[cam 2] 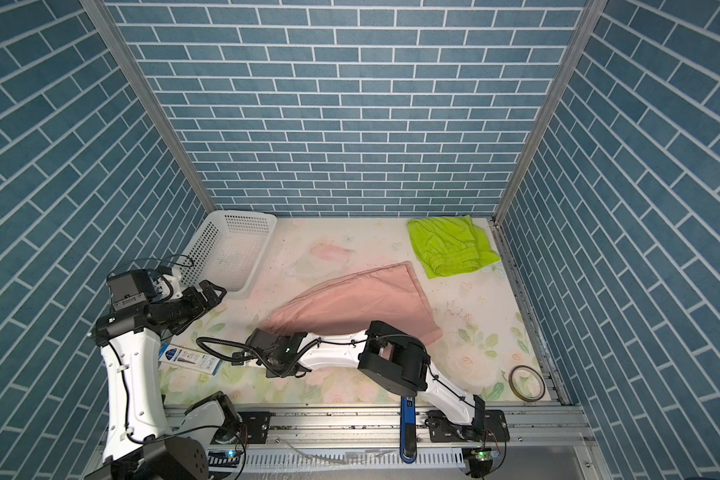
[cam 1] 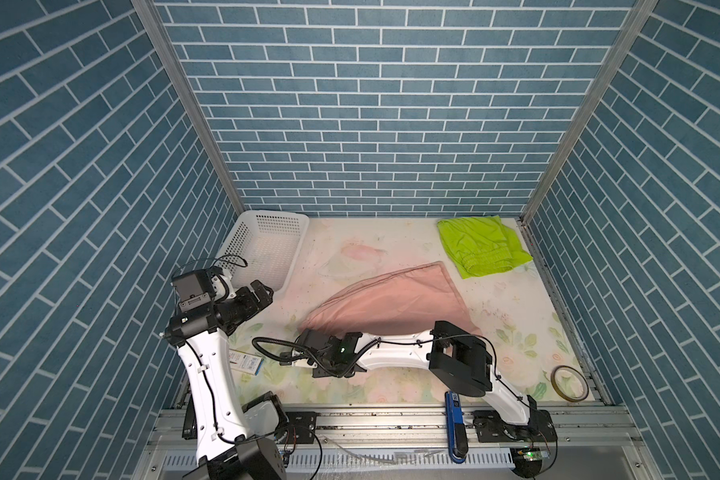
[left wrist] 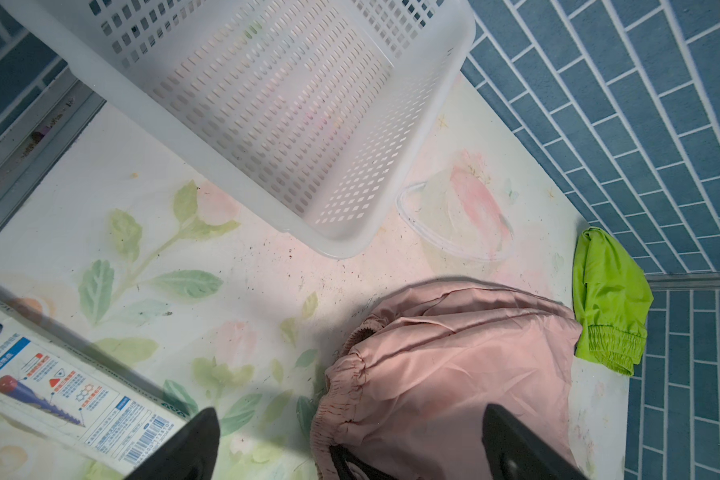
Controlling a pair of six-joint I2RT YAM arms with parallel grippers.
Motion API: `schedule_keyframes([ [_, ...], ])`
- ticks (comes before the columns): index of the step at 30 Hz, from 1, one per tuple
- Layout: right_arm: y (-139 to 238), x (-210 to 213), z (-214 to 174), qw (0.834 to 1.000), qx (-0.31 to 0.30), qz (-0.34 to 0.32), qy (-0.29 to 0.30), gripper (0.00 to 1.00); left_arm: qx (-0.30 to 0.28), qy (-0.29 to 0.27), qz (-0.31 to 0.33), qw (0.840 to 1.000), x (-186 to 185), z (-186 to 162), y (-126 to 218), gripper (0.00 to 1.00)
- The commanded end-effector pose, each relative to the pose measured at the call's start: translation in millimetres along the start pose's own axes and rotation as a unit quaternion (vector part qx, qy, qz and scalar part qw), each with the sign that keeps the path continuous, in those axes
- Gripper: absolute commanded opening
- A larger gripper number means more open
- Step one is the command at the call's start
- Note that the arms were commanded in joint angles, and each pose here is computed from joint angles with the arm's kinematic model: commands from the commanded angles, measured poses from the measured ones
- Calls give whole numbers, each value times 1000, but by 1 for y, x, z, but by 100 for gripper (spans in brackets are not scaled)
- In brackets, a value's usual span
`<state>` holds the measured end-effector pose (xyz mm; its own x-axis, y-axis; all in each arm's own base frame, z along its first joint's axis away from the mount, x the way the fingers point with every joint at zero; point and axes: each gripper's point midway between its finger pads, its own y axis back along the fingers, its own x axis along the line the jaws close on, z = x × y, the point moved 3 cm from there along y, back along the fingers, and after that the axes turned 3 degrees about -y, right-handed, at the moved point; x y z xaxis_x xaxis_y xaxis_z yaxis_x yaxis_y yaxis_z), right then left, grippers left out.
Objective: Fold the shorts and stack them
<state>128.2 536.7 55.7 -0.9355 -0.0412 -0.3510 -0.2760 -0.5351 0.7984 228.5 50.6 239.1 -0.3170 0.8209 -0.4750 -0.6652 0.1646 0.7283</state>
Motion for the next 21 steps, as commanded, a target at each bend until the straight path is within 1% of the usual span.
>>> schedule_keyframes([
  [1,9,-21,-2,997,-21,-26,-67,0,25,3,2,1000,2,-11,1,100],
  [2,11,-27,-2,995,-37,-32,-92,0,25,5,1,1000,1,-13,2,100],
  [3,24,-36,5,990,-67,-40,-117,0,27,9,-2,1000,1,-15,1,100],
  [6,42,-49,9,973,-145,-43,-176,0,34,34,-22,999,0,-26,-5,100],
  [8,53,-52,13,960,-194,-49,-194,0,47,54,-49,996,-2,-35,-13,100],
  [10,64,-54,17,949,-234,-53,-206,0,57,59,-58,995,-7,-37,-11,100],
  [13,77,-56,18,931,-286,-55,-219,0,54,87,-88,991,-12,-39,-14,100],
  [16,86,-59,20,918,-320,-46,-231,0,60,116,-115,985,-12,-50,-28,100],
  [19,87,-59,20,914,-328,-42,-233,0,84,138,-123,979,-10,-63,-44,100],
  [21,86,-59,19,914,-329,-41,-233,0,95,142,-133,976,-15,-69,-52,100],
])
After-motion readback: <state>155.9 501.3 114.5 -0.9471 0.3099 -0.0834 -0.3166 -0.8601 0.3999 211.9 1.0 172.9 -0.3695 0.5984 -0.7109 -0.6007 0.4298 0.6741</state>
